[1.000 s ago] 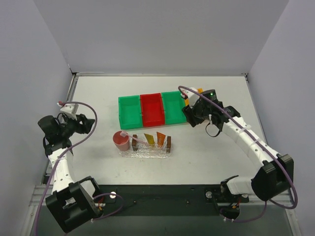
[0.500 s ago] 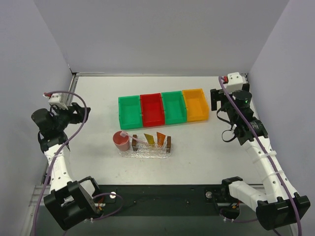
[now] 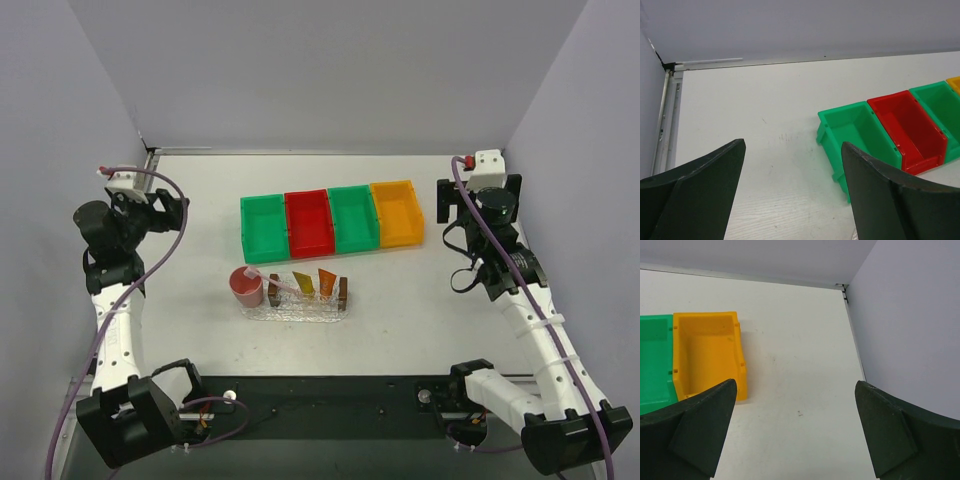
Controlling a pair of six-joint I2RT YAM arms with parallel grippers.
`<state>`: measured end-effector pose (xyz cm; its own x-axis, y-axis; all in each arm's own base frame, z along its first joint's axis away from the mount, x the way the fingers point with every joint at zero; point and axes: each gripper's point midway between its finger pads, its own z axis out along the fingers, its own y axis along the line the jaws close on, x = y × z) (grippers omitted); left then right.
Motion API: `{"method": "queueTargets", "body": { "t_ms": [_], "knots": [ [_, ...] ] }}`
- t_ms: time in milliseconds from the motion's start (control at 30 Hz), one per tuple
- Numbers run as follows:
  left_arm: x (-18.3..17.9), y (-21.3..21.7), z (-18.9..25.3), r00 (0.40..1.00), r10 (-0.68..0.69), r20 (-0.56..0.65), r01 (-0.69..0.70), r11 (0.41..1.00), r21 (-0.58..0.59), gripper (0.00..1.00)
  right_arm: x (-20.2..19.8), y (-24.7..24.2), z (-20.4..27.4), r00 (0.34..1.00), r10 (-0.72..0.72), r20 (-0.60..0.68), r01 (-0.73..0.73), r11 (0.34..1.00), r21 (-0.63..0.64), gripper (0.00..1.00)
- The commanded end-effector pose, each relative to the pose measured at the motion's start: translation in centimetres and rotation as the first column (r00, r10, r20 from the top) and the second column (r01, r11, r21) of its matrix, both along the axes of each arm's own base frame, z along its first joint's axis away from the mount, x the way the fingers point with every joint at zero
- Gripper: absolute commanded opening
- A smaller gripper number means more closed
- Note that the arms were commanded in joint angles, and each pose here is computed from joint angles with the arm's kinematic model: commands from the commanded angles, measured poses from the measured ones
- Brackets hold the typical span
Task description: Prepare toiletry sets of a toothbrush and toothpaste on the tray
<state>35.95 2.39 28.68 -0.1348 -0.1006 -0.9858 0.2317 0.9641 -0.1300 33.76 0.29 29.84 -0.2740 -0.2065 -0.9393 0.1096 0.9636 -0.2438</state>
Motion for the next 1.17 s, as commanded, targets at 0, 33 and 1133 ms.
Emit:
{"method": "queueTargets", "body": {
  "t_ms": [0, 33, 1133],
  "knots": [
    [0.0, 1.0, 1.8, 0.996, 0.068, 0.059, -0.070, 0.997, 0.042, 0.88, -0.3, -1.1, 2.6, 0.993, -0.071, 0.089, 0.070, 0.997, 0.023, 0.99],
    [0.0, 0.9, 1.7, 0.996, 0.070, 0.057, -0.072, 0.997, 0.041, 0.88, -0.3, -1.2, 2.7, 0.993, -0.076, 0.094, 0.074, 0.997, 0.022, 0.99],
    [-0.4, -0.1, 2.3, 0.994, 0.055, 0.089, -0.062, 0.995, 0.074, 0.89, -0.2, -1.4, 2.3, 0.993, -0.070, 0.096, 0.071, 0.997, -0.006, 0.99]
  ]
}}
